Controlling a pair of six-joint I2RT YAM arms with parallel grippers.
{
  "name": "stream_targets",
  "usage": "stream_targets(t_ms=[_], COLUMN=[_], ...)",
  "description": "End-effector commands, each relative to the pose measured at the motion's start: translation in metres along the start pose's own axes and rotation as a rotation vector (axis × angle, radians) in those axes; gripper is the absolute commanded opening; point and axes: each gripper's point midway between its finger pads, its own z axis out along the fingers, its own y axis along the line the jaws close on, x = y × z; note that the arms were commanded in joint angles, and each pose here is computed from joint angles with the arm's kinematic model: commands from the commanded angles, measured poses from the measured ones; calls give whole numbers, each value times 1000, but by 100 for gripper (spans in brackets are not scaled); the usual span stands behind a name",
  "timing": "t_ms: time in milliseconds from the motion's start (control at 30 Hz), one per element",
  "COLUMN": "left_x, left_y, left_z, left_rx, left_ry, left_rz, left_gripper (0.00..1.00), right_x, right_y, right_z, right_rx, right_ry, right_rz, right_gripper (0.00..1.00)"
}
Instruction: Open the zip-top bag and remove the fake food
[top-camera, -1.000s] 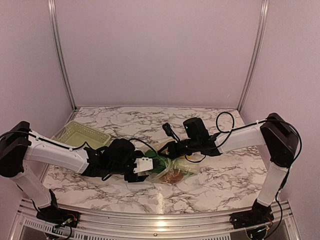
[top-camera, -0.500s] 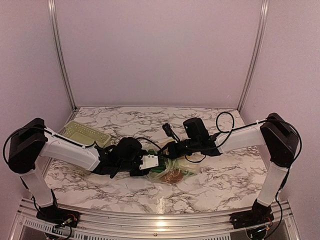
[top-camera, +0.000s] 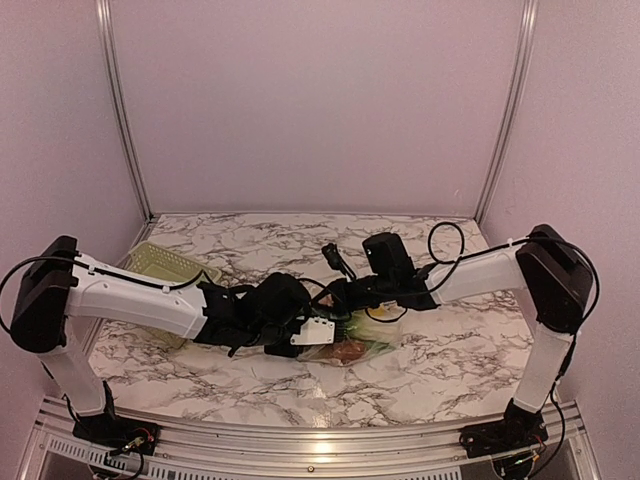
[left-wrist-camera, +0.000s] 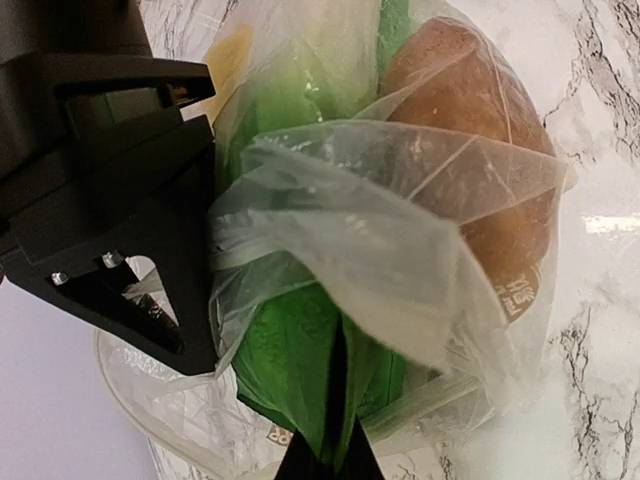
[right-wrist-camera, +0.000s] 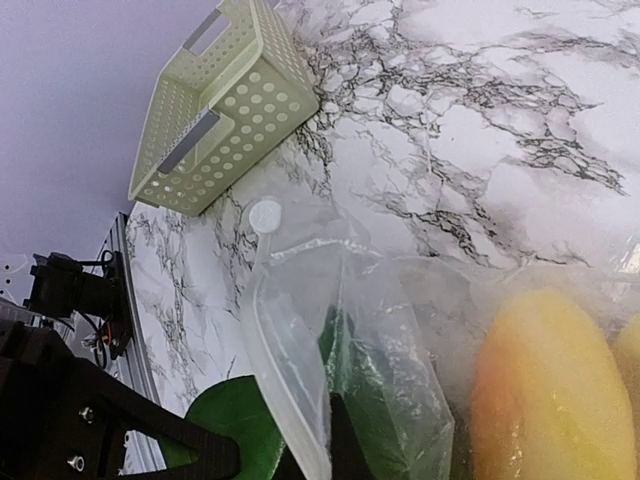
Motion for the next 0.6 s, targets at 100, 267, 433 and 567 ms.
stream_targets(t_ms=[100, 267, 433, 567], left_x=[-27, -37, -21, -12], left_y=[38, 61, 73, 89], left_z=[-63, -99, -112, -120], left_rx=[-186, -310, -397, -484], left_ry=[14, -5, 64, 109], left_rz=[92, 112, 142, 112], left_gripper=[0, 0, 0, 0], right_x=[-19, -11, -2, -2], right_y=[-8, -21, -27, -20], right_z=[4, 3, -1, -8], right_rx=[84, 137, 145, 119], right_ry=[-40, -26, -15, -27], right_rz=[7, 11, 18, 14], right_gripper=[0, 0, 0, 0])
